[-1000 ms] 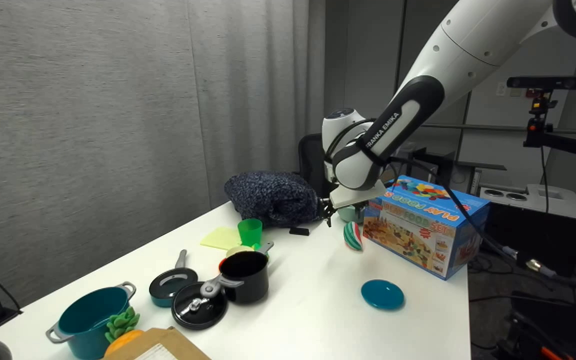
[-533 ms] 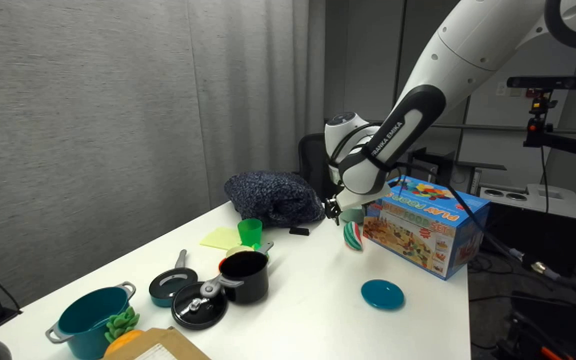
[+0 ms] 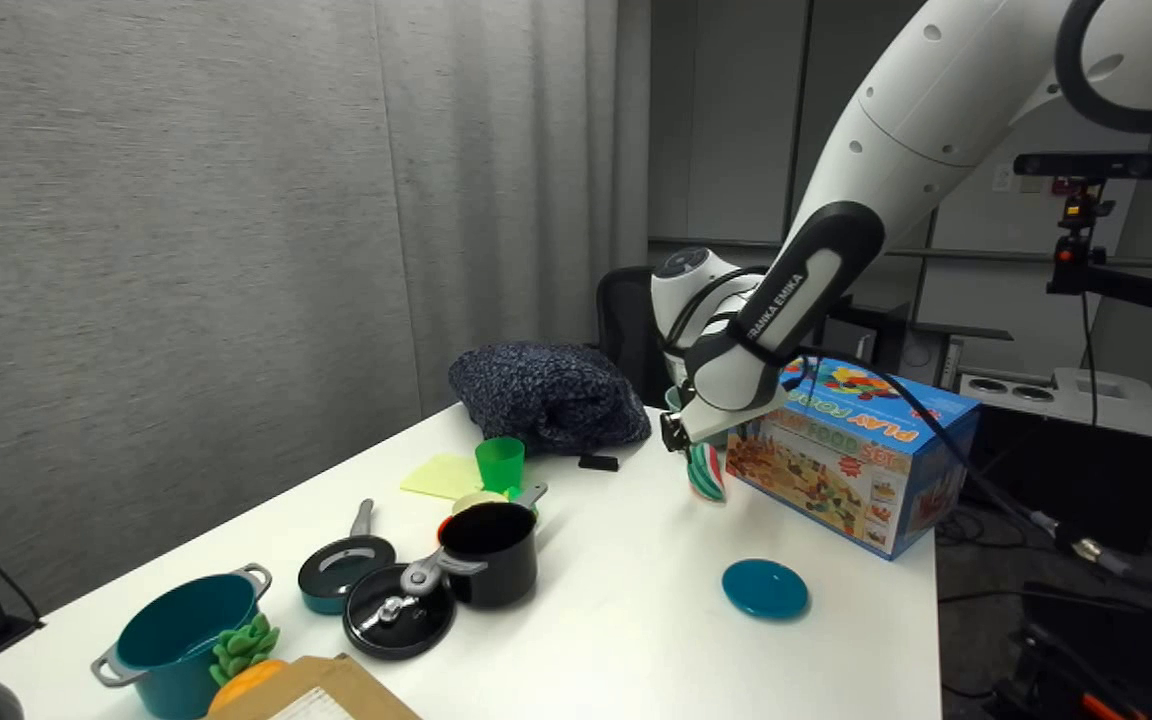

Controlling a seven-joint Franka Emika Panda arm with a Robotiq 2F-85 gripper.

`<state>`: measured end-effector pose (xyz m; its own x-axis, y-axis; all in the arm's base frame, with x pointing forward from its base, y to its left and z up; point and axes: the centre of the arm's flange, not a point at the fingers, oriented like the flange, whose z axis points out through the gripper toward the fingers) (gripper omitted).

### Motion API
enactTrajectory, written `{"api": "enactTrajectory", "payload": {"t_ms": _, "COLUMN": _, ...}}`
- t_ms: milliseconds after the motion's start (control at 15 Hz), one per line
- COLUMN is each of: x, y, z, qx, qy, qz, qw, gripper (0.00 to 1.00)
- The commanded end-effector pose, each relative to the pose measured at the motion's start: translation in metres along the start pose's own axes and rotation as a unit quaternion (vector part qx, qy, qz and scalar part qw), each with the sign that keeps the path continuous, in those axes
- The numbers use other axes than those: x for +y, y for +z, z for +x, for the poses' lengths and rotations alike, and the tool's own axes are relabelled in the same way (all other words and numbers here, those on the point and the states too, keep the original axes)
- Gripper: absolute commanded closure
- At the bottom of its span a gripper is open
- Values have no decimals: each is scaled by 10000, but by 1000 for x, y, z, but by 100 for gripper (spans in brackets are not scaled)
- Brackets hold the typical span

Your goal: Put the watermelon on the black tray.

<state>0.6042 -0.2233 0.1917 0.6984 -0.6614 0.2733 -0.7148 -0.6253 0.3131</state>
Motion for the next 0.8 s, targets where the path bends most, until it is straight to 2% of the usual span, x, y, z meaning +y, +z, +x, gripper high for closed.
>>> {"api": "enactTrajectory", "payload": {"t_ms": 0, "x": -2, "y": 15, "z": 1, "qx": 55, "qy": 74, "qz": -158, "qw": 9998, "gripper": 0}}
{"api": "enactTrajectory", "payload": {"t_ms": 733, "x": -4, "y": 32, "z": 1, "qx": 0, "qy": 27, "qz": -192, "qw": 9998, "gripper": 0}}
